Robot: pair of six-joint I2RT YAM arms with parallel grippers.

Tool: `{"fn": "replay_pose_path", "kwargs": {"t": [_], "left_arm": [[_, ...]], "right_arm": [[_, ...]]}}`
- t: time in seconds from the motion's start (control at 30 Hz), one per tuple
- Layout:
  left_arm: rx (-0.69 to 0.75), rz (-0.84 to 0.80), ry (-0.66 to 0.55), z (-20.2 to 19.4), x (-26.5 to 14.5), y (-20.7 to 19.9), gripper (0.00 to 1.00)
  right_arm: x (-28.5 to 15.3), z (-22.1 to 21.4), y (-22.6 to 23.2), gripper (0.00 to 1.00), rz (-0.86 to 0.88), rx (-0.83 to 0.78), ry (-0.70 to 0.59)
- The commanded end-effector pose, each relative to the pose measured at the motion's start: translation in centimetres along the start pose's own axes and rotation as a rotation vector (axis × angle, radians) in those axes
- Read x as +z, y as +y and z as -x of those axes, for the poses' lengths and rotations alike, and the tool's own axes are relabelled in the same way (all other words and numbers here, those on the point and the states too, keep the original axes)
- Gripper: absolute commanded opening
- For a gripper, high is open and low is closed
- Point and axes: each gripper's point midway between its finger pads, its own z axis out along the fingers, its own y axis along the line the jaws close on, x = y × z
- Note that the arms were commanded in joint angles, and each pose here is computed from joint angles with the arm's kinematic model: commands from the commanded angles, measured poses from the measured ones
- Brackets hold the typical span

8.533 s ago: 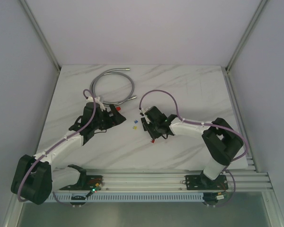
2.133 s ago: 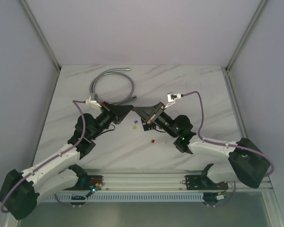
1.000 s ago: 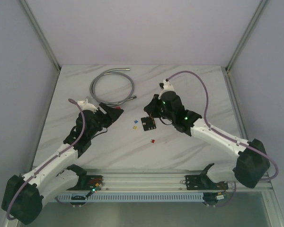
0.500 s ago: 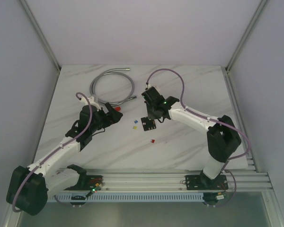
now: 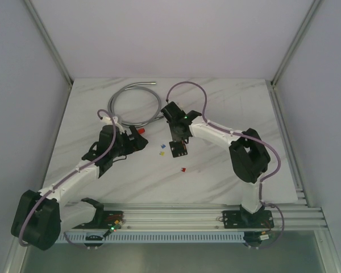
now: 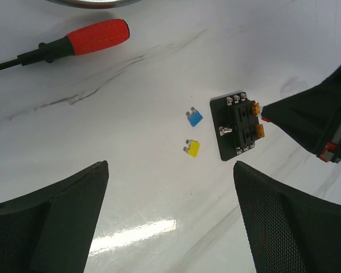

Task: Snap on the fuse box
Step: Install the fuse at the fuse box base.

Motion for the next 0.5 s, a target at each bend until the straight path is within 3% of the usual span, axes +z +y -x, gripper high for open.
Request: {"fn": "replay_pose_path", "kwargs": {"t": [0.0, 0.47], "left_arm": [[0.020, -0.025, 0.009, 0.6, 0.0, -0.8, 1.00], [0.013, -0.026, 0.037, 0.1, 0.5, -0.8, 1.00]], "right_arm": [[1.1, 0.5, -0.3, 0.00, -0.043, -0.032, 0.010], [2.4, -0.6, -0.9, 0.00, -0.086, -0.055, 0.056]]}}
